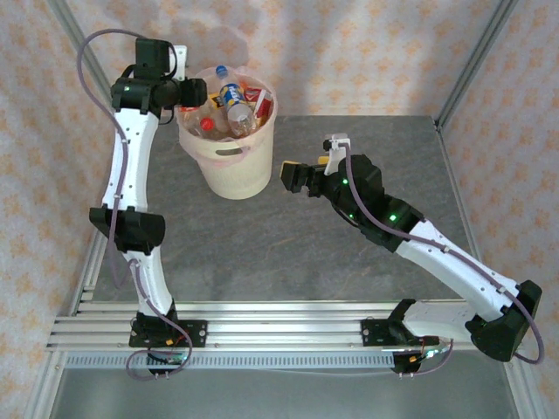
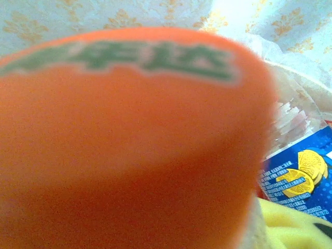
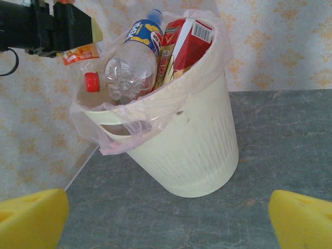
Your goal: Put the plastic bottles in the bin
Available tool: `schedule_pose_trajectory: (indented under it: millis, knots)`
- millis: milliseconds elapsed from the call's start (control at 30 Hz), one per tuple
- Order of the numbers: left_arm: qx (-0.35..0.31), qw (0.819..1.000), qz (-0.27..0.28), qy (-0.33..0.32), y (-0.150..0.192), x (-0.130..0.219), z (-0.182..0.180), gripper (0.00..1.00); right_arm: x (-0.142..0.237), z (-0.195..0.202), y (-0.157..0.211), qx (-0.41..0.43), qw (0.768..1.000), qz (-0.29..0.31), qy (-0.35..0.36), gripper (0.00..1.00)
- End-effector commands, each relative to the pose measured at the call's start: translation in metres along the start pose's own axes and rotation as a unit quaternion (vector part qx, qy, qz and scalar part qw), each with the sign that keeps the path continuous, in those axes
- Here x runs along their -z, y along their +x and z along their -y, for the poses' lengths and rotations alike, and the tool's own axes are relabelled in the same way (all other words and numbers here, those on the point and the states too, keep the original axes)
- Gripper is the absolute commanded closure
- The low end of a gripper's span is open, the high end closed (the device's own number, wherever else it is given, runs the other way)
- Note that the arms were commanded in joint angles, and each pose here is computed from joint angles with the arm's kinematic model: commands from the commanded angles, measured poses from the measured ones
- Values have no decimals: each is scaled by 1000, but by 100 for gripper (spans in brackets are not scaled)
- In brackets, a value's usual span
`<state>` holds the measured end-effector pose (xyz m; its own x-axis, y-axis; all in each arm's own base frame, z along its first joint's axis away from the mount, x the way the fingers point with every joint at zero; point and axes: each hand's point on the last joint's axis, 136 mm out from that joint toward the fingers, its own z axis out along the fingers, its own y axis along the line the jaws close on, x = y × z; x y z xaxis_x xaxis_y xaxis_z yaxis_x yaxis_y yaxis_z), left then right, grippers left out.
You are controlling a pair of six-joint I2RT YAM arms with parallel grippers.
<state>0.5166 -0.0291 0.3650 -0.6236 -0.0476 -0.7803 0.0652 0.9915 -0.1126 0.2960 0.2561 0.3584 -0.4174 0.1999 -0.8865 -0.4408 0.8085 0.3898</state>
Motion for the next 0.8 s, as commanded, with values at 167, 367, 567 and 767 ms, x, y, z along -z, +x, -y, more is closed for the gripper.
schedule_pose_trajectory:
  millis: [167,367,567,767]
  knots:
    - [-2,1000,-17,20,6,-10,5,17,3,5,-2,-5,1000,5,12,1]
    - [9,1000,11,14,-8,-3,3,14,1,4,0,-5,1000,1,10,1]
    - [30,999,32,19,-18,-1,5,20,0,3,1,-5,1000,-2,7,1]
    - [60,998,29,23,-14,-9,5,31,2,3,-2,-4,1000,1,8,1]
